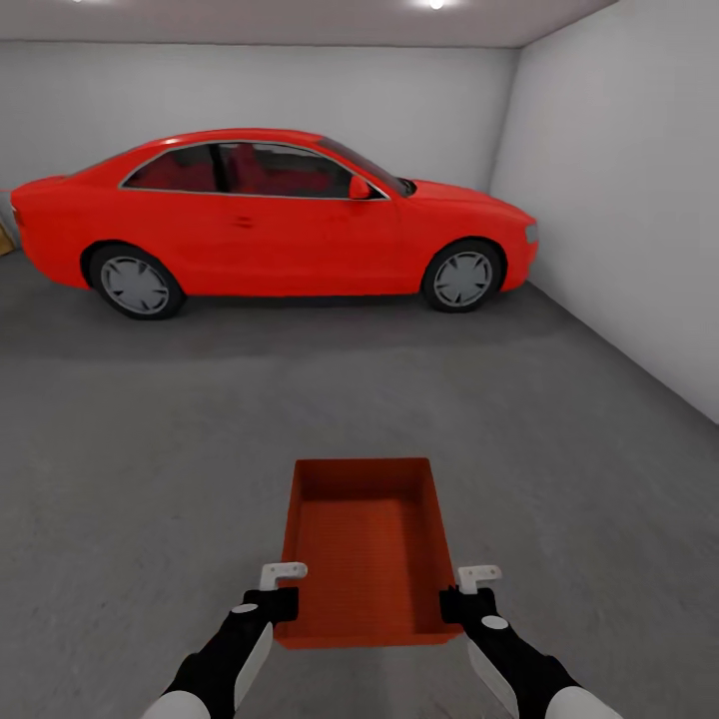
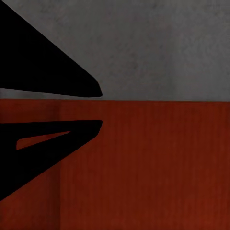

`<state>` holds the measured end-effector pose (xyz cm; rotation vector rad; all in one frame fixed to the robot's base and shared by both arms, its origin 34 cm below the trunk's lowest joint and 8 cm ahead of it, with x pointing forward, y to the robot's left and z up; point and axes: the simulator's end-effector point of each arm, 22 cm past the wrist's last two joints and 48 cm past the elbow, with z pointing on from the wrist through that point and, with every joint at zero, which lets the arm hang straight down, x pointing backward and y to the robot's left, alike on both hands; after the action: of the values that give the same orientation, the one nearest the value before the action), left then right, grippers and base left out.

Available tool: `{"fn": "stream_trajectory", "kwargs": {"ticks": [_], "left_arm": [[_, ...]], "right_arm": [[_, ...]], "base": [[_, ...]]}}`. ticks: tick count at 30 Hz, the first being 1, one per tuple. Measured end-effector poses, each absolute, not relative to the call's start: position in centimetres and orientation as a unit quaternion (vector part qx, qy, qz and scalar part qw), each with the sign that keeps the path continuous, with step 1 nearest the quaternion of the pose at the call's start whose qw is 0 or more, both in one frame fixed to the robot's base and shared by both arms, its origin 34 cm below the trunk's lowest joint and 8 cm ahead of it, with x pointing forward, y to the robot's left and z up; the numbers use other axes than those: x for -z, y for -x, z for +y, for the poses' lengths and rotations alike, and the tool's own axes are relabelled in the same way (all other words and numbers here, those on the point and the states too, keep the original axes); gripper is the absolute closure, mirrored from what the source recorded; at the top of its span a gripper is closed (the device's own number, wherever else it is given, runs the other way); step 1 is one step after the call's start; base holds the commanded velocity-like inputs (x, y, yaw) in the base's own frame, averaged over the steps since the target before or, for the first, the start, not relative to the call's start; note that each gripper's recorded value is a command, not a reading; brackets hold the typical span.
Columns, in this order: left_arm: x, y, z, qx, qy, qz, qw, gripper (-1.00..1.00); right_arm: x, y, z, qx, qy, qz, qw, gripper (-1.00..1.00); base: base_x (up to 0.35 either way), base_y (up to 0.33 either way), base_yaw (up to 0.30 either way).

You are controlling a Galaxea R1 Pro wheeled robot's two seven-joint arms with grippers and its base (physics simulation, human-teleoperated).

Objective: Move the two storage containers from the living room to the garage. In the garage, place one container on the floor and stack the other container on top of it (either order is fine).

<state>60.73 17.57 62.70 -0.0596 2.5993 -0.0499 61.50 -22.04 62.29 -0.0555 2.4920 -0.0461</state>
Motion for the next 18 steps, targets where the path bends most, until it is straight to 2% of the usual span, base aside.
{"fn": "stream_trajectory", "kwargs": {"ticks": [18], "left_arm": [[-62.72,-60.74,17.56,0.018,0.022,0.963,0.267,1.0]], "right_arm": [[-62.31,-61.52,-22.05,0.017,0.021,0.947,0.319,1.0]], "base": [[0.0,0.0,-0.281]]}}
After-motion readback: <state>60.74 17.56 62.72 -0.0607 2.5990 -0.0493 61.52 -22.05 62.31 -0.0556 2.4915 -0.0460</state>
